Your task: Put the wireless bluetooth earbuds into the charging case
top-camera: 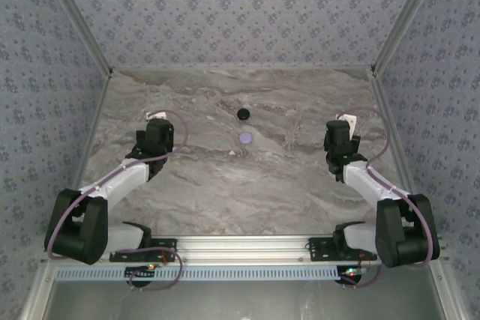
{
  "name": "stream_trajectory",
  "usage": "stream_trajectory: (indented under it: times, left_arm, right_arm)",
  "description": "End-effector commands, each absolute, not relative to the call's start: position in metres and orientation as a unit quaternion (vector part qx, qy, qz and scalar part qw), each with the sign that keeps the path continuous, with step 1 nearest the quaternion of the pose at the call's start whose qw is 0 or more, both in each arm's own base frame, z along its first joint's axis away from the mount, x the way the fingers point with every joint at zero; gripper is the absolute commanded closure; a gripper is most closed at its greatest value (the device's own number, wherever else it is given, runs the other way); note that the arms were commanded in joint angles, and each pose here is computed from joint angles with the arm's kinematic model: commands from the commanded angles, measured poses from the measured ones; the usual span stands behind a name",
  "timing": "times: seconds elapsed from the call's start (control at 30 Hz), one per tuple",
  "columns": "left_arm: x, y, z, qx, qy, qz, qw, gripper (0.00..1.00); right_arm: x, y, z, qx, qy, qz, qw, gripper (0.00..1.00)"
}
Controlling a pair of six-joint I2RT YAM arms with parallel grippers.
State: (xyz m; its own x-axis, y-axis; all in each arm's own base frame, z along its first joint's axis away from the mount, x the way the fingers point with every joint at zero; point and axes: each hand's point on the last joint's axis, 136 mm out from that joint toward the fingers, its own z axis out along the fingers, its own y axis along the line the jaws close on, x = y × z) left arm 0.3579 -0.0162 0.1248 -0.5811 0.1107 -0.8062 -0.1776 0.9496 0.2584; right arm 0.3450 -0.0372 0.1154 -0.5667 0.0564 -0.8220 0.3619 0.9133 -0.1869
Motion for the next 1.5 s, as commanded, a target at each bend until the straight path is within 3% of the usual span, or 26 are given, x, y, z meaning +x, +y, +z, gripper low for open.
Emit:
stream_trajectory:
  times: [0.0, 0.07, 0.1, 0.13, 0.43, 1.07, 1.2, 1.27, 1.47]
  left_arm:
    - [0.372, -0.009, 0.139, -0.015, 0.852, 0.155, 0.499, 0.25]
    - [0.373, -0.007, 0.134, -0.008, 0.851, 0.140, 0.507, 0.15]
    - [0.374, -0.008, 0.131, -0.003, 0.850, 0.126, 0.512, 0.02]
    - [0.373, -0.009, 0.127, 0.002, 0.848, 0.110, 0.519, 0.01]
    - [0.375, -0.010, 0.120, 0.015, 0.815, 0.019, 0.579, 0.01]
    - [0.387, 0.003, 0.094, 0.000, 0.810, -0.018, 0.586, 0.01]
    - [0.392, 0.004, 0.091, -0.004, 0.823, -0.004, 0.567, 0.01]
    - [0.397, 0.012, 0.088, -0.022, 0.833, 0.009, 0.553, 0.01]
    - [0.398, 0.014, 0.088, -0.028, 0.832, 0.012, 0.554, 0.01]
  right_arm:
    - [0.353, -0.040, 0.116, 0.116, 0.856, -0.148, 0.481, 0.42]
    - [0.354, -0.042, 0.113, 0.116, 0.856, -0.121, 0.489, 0.41]
    - [0.355, -0.041, 0.112, 0.108, 0.852, -0.113, 0.500, 0.40]
    - [0.355, -0.040, 0.112, 0.101, 0.845, -0.111, 0.514, 0.39]
    - [0.357, -0.034, 0.111, 0.079, 0.825, -0.052, 0.558, 0.37]
    - [0.374, -0.030, 0.094, 0.046, 0.817, -0.045, 0.573, 0.31]
    - [0.387, -0.025, 0.081, 0.032, 0.836, -0.054, 0.545, 0.19]
    - [0.388, -0.022, 0.082, 0.024, 0.837, -0.040, 0.546, 0.00]
    - [0.388, -0.022, 0.081, 0.023, 0.838, -0.040, 0.544, 0.00]
